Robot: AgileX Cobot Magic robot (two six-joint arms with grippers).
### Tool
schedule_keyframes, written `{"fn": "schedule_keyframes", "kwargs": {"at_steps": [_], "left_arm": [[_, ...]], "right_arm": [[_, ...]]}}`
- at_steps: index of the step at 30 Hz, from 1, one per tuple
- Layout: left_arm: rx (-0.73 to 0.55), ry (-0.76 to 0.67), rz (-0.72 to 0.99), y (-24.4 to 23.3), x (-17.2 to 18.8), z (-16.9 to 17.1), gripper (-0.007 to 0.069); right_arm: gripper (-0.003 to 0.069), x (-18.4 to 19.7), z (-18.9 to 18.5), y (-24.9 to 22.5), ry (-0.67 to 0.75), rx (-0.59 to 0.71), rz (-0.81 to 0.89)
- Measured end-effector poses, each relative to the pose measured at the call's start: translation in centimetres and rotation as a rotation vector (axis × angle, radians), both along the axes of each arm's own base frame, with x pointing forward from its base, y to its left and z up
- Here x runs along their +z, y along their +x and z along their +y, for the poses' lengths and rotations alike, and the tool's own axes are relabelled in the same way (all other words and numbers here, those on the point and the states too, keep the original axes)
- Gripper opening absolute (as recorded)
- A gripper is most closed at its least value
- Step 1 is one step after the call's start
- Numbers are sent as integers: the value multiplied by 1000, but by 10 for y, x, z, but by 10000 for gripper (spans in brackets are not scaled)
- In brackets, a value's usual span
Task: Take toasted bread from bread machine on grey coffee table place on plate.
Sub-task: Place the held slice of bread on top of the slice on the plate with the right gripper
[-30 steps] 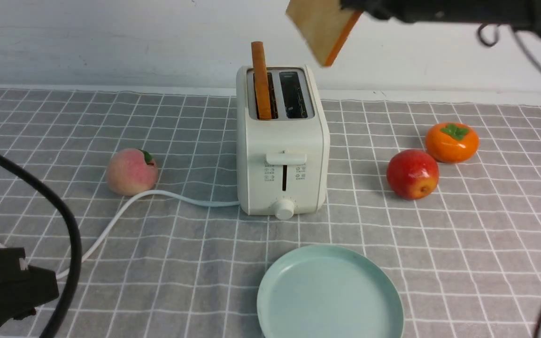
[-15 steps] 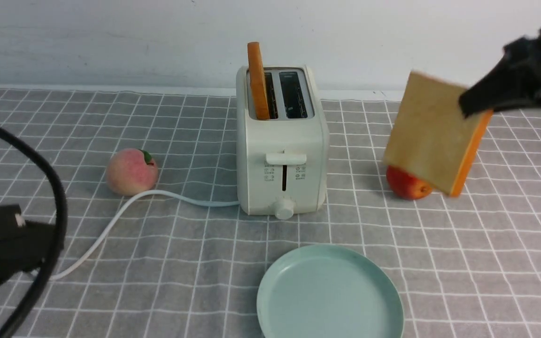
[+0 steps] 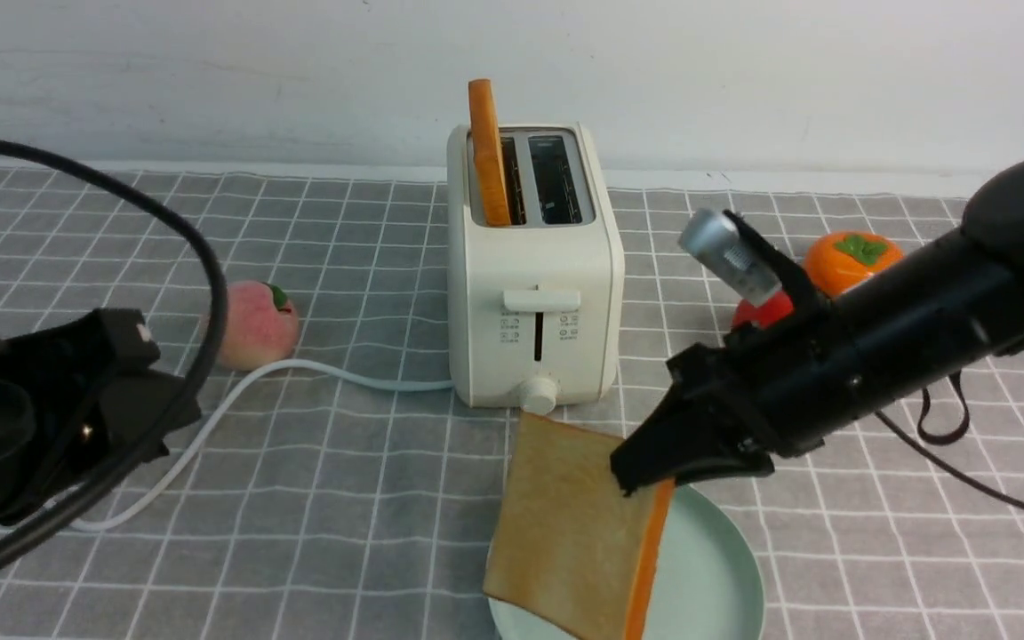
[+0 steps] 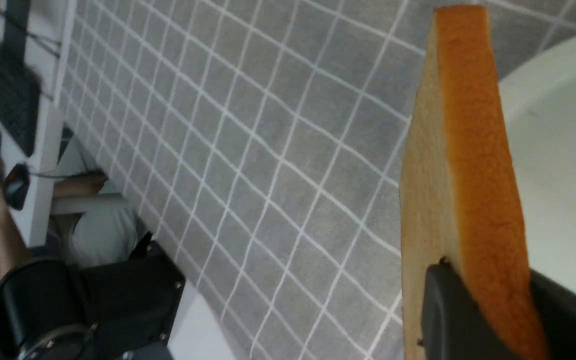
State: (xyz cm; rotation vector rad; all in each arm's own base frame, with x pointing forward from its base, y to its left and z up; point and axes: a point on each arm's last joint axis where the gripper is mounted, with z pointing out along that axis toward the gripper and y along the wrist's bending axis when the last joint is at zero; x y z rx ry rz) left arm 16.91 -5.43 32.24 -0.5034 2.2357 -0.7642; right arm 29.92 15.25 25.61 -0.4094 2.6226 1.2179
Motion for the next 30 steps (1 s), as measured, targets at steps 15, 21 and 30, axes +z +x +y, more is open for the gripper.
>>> {"fn": "schedule_keyframes", "kwargs": {"at_steps": [15,21,30], "left_arm": [[-372,142,-261,93,51,-37,497],[-431,170,-271,156,76,-63,560],[-286,422,-144,244,44,-135,575]], "right_arm": [[651,46,-17,-19,-11,-111,-112],[654,90,-34,-51,-59,-106,-302],[576,103,-49,-96,-67,-156,-388]]}}
